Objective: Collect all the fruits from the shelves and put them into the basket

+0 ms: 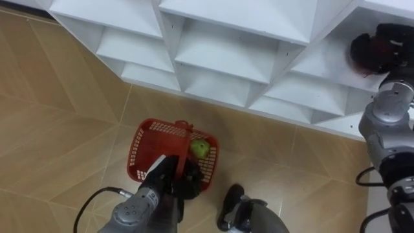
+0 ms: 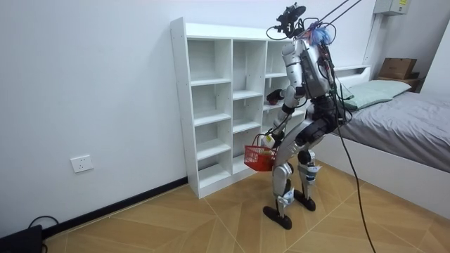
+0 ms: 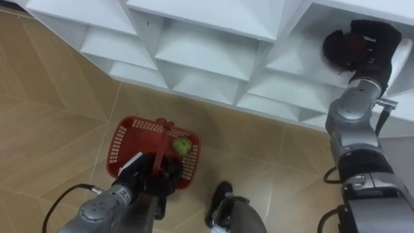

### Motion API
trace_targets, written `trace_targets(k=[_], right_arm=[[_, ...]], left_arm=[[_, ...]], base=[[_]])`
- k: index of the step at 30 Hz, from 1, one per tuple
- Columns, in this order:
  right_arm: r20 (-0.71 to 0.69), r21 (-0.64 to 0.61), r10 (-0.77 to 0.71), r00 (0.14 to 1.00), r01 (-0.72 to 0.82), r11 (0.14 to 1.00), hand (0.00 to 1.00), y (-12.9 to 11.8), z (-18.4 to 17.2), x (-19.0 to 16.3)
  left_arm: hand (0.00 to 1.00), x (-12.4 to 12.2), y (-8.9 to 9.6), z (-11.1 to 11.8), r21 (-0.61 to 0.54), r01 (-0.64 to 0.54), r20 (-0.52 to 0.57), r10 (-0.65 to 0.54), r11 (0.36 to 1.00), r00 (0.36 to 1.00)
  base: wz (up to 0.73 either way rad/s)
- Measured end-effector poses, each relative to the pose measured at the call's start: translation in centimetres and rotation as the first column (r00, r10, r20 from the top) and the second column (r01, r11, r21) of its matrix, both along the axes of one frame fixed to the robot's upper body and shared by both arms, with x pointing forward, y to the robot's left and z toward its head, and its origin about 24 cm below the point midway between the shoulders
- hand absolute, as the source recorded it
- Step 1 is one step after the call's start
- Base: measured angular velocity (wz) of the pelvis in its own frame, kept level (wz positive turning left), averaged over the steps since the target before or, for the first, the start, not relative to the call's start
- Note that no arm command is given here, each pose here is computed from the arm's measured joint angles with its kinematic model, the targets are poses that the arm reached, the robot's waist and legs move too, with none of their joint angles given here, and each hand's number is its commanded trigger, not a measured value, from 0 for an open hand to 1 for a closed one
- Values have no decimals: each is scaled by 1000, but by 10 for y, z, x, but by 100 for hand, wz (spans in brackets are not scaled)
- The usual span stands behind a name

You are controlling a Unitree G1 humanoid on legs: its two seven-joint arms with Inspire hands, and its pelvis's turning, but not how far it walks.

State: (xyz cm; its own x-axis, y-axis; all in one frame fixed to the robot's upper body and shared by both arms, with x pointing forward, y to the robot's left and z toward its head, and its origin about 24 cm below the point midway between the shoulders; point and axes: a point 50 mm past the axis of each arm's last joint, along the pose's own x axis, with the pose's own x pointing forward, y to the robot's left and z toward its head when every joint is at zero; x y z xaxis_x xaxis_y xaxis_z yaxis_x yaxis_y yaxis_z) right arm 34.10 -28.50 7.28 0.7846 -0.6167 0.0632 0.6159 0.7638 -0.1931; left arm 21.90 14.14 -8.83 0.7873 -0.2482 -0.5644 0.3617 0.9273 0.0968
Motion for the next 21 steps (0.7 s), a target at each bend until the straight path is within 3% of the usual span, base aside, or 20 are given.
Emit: trace_targets(k=[21], right_arm=[[-41, 20, 45, 998, -44, 999, 100, 8, -10, -1]], left_arm=[[100, 7, 4, 1, -12, -28, -7, 28, 1000, 1000]], base=[[-1]])
